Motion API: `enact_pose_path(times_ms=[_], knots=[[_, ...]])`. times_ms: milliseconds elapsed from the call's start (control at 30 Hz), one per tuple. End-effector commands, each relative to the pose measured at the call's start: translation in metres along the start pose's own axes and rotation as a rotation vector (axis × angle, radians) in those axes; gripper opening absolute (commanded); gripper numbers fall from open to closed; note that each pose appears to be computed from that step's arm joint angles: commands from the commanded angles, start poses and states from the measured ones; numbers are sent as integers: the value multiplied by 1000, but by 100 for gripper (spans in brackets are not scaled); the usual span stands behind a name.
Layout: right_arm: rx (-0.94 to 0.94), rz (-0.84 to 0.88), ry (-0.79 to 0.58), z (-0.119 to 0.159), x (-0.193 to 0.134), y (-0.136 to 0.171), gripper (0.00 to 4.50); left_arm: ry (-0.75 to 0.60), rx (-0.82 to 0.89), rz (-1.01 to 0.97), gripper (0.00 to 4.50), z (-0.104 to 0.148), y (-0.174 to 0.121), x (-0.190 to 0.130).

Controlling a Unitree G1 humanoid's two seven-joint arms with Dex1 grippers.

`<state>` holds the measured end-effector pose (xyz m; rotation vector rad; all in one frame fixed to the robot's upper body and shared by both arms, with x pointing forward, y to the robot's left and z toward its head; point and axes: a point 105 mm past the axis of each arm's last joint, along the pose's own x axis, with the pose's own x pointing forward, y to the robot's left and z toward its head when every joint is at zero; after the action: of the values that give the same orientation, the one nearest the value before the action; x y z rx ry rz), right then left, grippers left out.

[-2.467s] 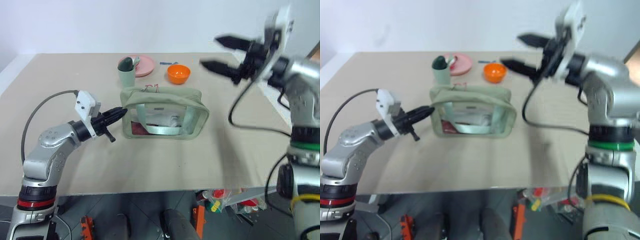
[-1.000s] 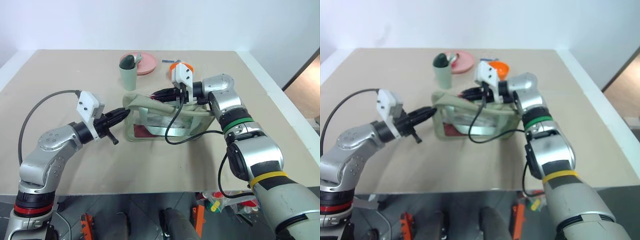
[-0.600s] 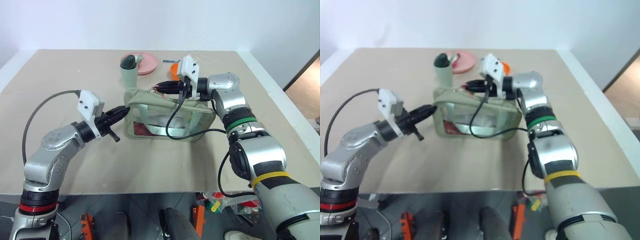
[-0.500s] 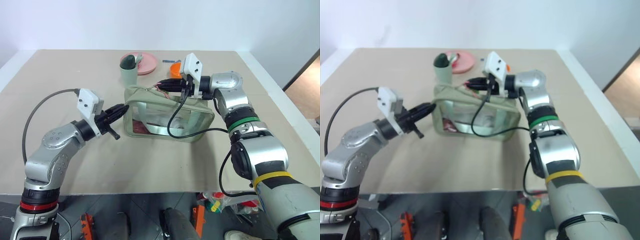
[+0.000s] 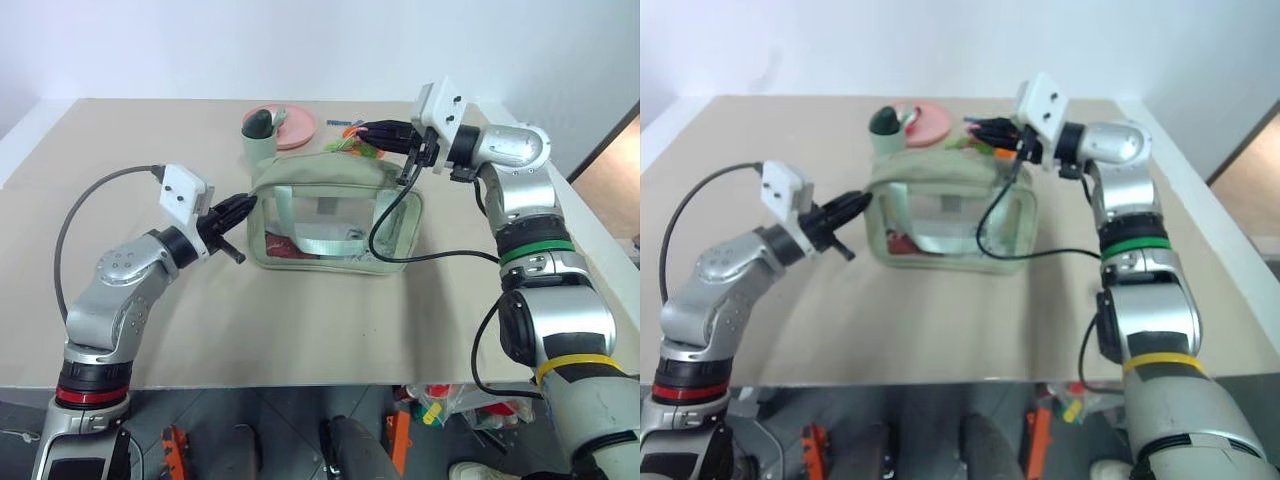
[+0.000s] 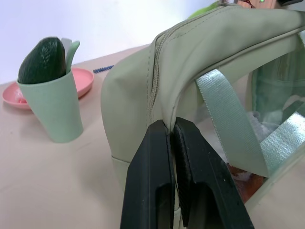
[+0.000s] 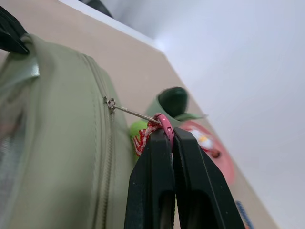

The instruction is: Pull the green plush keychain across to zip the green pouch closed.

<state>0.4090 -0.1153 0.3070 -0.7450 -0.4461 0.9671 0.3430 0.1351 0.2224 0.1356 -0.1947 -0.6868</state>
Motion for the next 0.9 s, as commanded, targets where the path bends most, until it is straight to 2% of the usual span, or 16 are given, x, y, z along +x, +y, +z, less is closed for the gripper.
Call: enact_pose_path(times_ms=[33, 233, 433, 500, 667, 767, 900], knots=[[-113, -228, -29, 24, -40, -41, 5, -54, 90, 55, 0, 17, 12, 2], [-155, -400, 60, 18, -78, -53, 5, -91, 146, 86, 0, 23, 16, 7], [-119, -484, 256, -30, -100, -38, 5, -69, 152, 77, 0, 12, 13, 12], [-100, -480, 341, -56, -103, -23, 5, -69, 151, 74, 0, 11, 12, 14], [-42, -493, 486, -99, -112, 7, 5, -73, 151, 81, 0, 10, 12, 17], [0, -469, 545, -119, -111, 33, 5, -75, 152, 89, 0, 10, 12, 17], [74, -403, 560, -138, -97, 71, 5, -68, 155, 101, 0, 8, 12, 14]])
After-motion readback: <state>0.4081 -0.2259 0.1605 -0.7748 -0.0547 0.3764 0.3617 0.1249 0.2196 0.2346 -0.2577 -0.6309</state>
